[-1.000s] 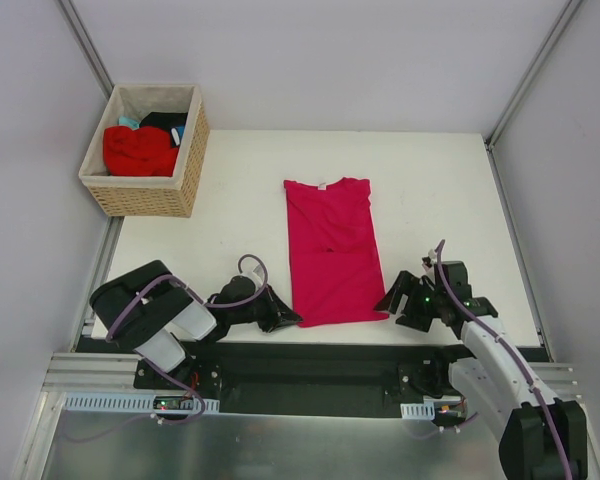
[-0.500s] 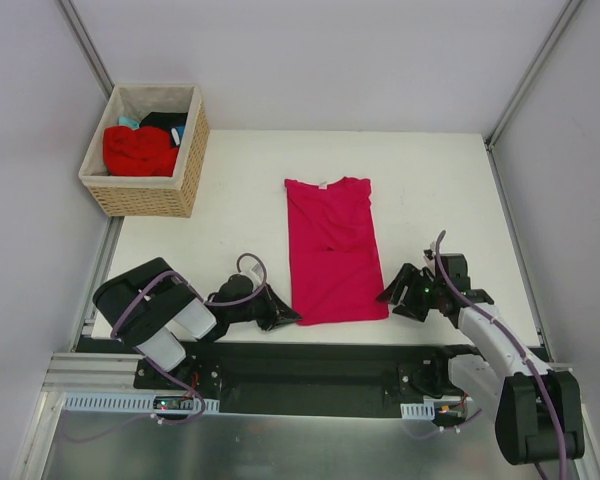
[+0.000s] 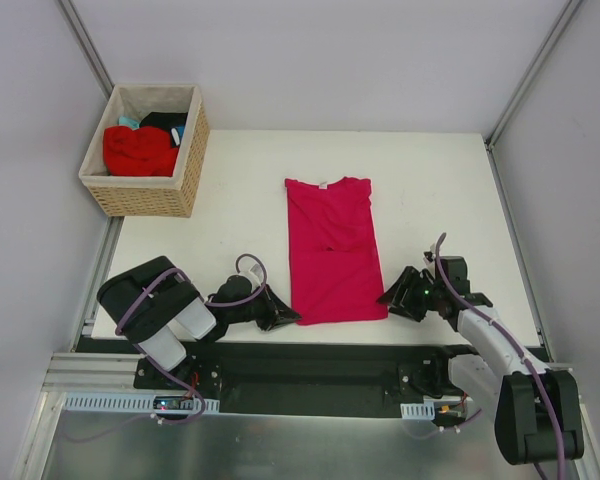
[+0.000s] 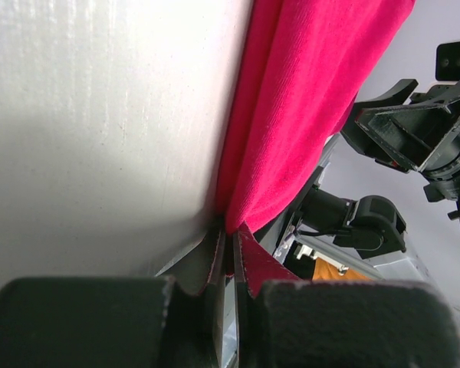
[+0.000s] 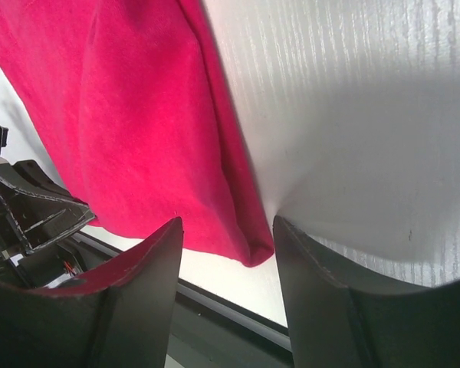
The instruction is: Fold and stack the t-shirts
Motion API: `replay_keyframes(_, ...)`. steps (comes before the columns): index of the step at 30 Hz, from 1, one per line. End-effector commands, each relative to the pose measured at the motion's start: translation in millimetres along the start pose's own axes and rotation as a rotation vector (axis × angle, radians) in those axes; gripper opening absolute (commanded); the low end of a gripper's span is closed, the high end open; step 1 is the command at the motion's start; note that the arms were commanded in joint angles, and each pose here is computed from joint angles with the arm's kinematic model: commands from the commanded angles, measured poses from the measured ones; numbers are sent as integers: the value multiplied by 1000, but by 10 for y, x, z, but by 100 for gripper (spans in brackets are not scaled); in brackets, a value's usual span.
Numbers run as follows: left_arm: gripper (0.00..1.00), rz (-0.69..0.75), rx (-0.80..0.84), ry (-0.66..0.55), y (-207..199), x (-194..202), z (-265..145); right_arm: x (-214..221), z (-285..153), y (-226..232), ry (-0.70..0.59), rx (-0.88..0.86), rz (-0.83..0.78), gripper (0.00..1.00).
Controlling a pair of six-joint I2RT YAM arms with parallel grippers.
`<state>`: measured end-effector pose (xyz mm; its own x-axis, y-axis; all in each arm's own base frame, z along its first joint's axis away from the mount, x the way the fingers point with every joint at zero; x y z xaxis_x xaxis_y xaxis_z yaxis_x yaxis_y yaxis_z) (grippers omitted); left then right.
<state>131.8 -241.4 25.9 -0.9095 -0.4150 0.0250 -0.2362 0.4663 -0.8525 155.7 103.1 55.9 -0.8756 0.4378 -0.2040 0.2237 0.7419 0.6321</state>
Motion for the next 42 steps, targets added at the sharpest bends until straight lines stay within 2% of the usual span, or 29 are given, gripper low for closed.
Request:
replay_keyframes(1, 0, -32, -162, -34, 402, -13, -49, 184, 41, -208, 59, 81, 54, 54)
replay_keyframes(12, 0, -34, -166, -37, 410, -14, -52, 228, 66, -162, 72, 71, 50, 45)
replay_keyframes(18, 0, -38, -170, -39, 426, -15, -56, 271, 84, -161, 83, 79, 47, 35)
replay_keyframes(24, 0, -34, -166, -39, 420, -17, -59, 266, 94, -156, 85, 91, 46, 18)
replay_keyframes(27, 0, -32, -160, -40, 399, -26, -52, 241, 86, -141, 84, 102, 41, 1)
replay_keyframes(33, 0, -5, -154, -24, 337, -33, -43, 170, 44, -65, 66, 102, 8, 1)
replay_keyframes(42, 0, 191, -134, -81, -314, -312, -40, -173, -147, 332, -32, 61, -79, 1)
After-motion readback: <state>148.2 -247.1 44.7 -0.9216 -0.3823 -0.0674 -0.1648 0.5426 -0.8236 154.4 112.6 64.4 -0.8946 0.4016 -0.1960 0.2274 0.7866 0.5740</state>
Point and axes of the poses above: each gripper's point midway between its finger pads, its own z axis out along the fingers, its own y axis along the line the jaws close on, x = y × z, the point moved 4 cm from there along -z, back along the fingers, and after that the axes turned 1 degree about z, right-handed, at the moved point
